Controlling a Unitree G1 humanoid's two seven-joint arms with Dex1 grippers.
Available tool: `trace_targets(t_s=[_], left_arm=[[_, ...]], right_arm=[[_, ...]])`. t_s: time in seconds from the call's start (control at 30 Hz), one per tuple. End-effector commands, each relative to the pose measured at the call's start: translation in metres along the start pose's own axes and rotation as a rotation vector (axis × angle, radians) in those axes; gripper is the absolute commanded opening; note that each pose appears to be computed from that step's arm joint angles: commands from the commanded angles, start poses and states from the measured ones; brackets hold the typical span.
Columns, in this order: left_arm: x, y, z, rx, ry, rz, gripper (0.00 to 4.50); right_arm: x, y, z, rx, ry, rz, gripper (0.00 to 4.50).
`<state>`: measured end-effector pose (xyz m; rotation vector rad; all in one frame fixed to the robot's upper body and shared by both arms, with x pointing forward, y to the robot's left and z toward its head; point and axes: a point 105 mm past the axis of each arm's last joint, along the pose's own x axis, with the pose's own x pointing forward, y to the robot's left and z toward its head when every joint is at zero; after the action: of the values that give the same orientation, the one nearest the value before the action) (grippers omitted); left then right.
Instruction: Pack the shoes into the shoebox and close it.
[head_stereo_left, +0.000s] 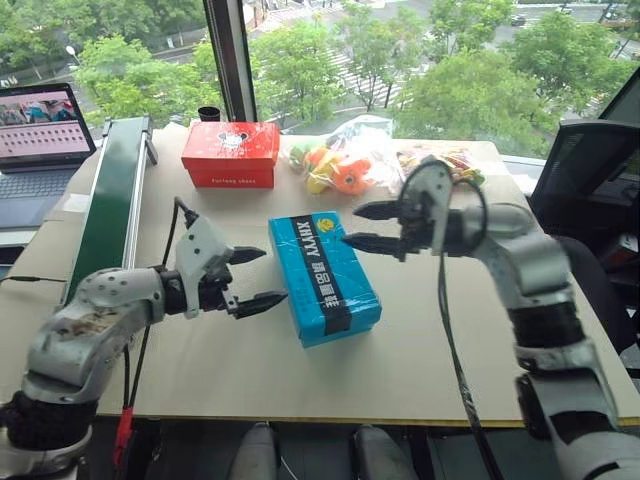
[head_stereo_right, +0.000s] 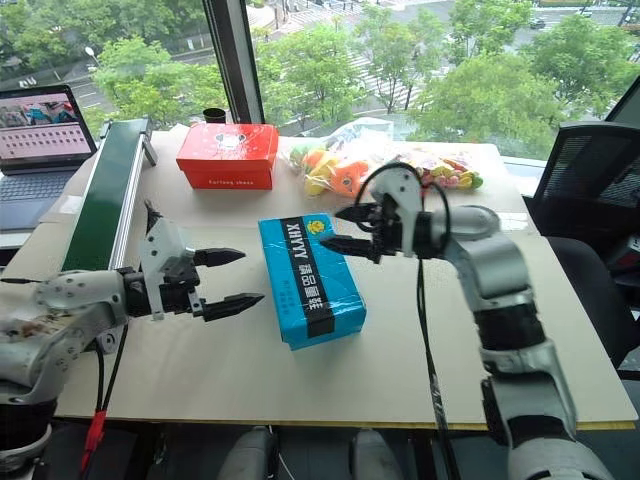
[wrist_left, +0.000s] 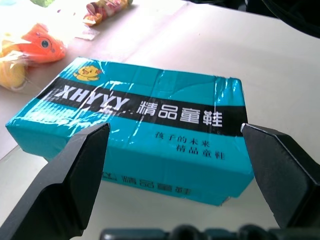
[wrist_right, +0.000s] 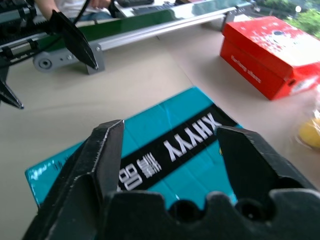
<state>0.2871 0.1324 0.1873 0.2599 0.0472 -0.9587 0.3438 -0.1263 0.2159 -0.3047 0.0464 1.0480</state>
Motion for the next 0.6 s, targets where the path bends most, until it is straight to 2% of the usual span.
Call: trace_targets(t_s=[0.03,0.13,0.17,0.33,0.43,0.5,0.6], left_arm=[[0.008,0.007,0.019,-0.063,-0.220,0.190,4.50],[0.009,0.010,-0.006,-0.121,-0.224,0.345,4.50],[0.007,0.014,-0.018,-0.124,-0.205,0.422,4.50],[-0.002,0.018,-0.052,-0.090,-0.140,0.600,4.50],[-0.017,0.019,-0.084,-0.182,-0.116,0.750,4.50],[-0.025,0.017,-0.109,-0.162,-0.049,0.809,4.50],[-0.031,0.011,-0.131,-0.127,0.016,0.823,4.50]], right_arm=[[-0.041,-0.024,-0.010,-0.058,0.006,-0.236,4.49],[-0.066,-0.033,-0.036,-0.023,-0.031,-0.450,4.49],[-0.076,-0.034,-0.053,-0.004,-0.021,-0.533,4.49],[-0.102,-0.030,-0.100,0.117,-0.002,-0.754,4.49],[-0.126,-0.019,-0.147,0.214,0.018,-0.942,4.49],[-0.129,-0.007,-0.171,0.250,0.047,-1.012,4.49],[-0.118,0.008,-0.184,0.261,0.053,-1.020,4.49]])
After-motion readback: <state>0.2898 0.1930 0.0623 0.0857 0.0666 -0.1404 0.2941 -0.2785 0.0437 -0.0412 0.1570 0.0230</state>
